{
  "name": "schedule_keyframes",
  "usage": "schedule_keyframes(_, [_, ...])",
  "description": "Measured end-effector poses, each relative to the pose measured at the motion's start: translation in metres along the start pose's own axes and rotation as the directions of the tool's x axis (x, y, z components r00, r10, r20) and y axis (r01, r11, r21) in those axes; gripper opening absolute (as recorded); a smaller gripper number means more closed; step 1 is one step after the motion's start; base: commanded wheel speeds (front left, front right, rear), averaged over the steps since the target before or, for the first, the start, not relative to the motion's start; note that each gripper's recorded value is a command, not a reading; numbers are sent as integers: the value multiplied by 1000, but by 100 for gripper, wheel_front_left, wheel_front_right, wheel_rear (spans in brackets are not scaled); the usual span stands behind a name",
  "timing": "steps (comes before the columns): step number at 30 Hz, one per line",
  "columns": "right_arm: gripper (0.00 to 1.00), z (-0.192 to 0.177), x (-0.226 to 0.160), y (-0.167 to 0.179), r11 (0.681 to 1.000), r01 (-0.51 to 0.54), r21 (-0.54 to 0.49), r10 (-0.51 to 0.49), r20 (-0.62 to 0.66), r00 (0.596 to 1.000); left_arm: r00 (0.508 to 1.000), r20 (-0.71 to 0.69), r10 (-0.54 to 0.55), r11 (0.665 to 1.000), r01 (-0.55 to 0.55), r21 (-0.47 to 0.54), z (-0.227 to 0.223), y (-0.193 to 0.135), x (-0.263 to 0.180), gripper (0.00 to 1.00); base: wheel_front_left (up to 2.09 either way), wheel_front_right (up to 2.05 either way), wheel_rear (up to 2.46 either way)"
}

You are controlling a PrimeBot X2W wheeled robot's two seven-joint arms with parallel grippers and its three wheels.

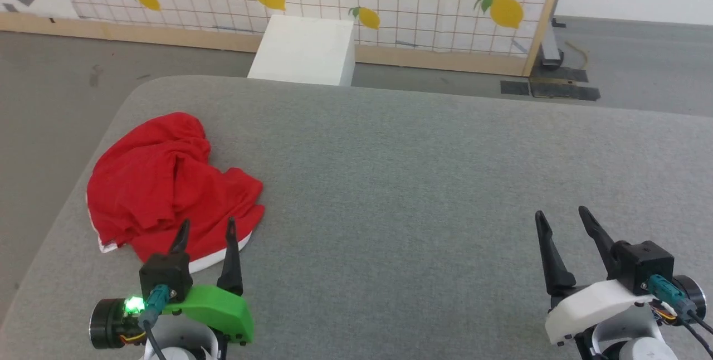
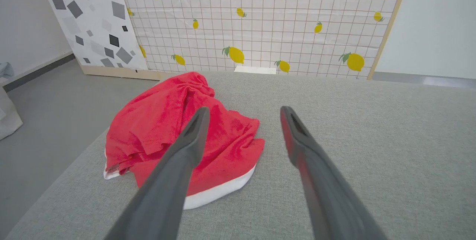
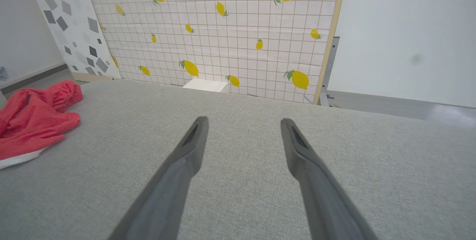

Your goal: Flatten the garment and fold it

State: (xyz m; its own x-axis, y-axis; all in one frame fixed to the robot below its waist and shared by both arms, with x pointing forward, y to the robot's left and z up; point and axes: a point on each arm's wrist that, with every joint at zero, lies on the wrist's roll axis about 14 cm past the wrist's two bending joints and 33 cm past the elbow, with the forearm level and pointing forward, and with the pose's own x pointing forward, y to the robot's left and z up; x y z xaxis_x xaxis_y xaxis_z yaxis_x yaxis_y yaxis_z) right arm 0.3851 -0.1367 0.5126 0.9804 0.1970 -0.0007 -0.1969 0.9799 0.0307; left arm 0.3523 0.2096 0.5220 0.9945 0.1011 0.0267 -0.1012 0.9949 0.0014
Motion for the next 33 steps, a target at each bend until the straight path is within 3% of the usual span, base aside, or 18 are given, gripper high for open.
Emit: schedule_keyframes(33, [100,-16,30,56,985,-165,54,165,-9,986,976,10,216,976,-216,-34,-8,63,-43,100,0,0,0])
